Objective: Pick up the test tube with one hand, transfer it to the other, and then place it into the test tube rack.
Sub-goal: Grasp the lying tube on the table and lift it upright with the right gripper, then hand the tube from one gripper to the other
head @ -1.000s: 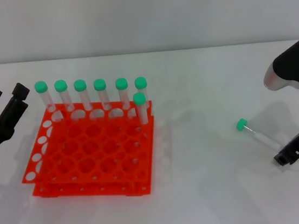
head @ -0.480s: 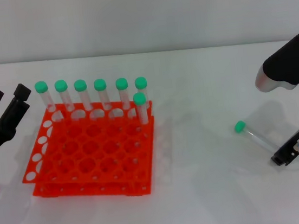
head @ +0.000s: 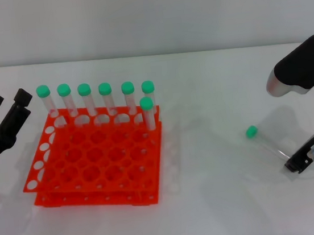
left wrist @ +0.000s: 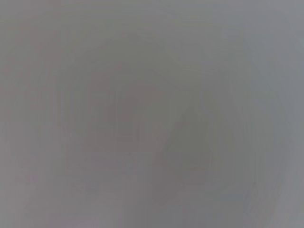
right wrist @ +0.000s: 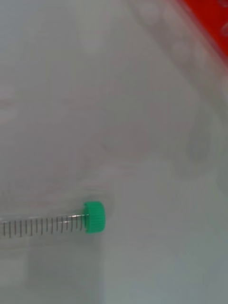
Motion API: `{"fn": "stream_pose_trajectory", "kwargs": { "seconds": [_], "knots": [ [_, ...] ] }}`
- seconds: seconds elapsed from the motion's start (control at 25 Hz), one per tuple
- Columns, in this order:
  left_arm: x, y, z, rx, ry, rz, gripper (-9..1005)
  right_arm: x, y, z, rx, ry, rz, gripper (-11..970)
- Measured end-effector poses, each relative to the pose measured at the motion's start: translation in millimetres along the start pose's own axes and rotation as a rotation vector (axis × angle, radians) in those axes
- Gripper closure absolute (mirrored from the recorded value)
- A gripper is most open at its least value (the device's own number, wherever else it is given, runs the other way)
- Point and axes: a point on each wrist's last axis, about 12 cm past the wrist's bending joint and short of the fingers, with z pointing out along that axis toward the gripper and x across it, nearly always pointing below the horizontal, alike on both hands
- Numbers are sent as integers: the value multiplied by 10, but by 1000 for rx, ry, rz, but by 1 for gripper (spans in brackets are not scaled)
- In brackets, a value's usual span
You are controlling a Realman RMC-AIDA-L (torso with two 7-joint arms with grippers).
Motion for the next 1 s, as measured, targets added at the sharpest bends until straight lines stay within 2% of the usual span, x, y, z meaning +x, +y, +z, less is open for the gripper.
{"fn": "stream_pose_trajectory", "kwargs": {
  "seconds": [0.2,0.32,0.52,0.64,0.72,0.76,0.8,1.0],
  "knots": [
    [-1,-13,28,14,2,-3,119,-19,-19,-97,10,-71,7,765],
    [-4,-31,67,39,12,-9,119,-8,-85,-200,24,-148,21,765],
    [-54,-62,181,115,41,-34,120,61,-191,-425,17,-348,29,764],
    [-101,-105,286,194,83,-43,120,155,-235,-515,8,-493,12,764],
    [-140,-145,362,252,112,-46,120,179,-243,-520,8,-514,12,764],
    [-165,-163,392,278,122,-47,120,248,-265,-528,13,-612,-17,764],
    [-188,-177,415,297,131,-54,120,260,-260,-502,6,-637,-33,764],
    [-295,-184,507,357,201,-102,120,291,-263,-369,-38,-724,-64,763]
  ]
}}
